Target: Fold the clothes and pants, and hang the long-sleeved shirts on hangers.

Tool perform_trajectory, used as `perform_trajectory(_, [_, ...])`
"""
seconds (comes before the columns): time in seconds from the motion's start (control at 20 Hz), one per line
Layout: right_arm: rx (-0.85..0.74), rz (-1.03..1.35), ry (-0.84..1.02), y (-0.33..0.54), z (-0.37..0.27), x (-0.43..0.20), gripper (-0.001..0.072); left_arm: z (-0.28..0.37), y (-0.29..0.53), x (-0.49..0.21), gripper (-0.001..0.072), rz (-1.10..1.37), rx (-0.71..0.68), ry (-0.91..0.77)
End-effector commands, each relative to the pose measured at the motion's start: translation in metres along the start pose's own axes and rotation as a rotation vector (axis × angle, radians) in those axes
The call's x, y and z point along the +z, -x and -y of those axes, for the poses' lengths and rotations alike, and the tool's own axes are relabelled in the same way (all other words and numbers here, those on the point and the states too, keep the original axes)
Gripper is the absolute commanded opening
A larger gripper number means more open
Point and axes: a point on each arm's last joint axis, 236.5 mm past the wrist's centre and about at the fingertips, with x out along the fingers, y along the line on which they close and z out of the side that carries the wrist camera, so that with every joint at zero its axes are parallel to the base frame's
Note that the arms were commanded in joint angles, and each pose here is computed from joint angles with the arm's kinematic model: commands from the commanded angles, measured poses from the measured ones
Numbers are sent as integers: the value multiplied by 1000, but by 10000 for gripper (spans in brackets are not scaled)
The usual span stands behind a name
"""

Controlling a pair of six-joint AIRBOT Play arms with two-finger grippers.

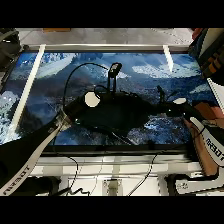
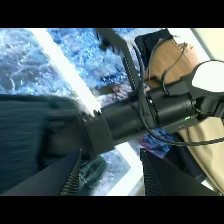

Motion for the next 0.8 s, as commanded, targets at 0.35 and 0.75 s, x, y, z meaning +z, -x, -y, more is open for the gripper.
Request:
perform_trajectory(0.35, [43,166,-47,9,-21,48,35,-60,44,45,328,84,154,-91])
perform_trajectory(0.75, [21,-19,-47,57,30,11,346,-89,82,50,329,44,189,-50])
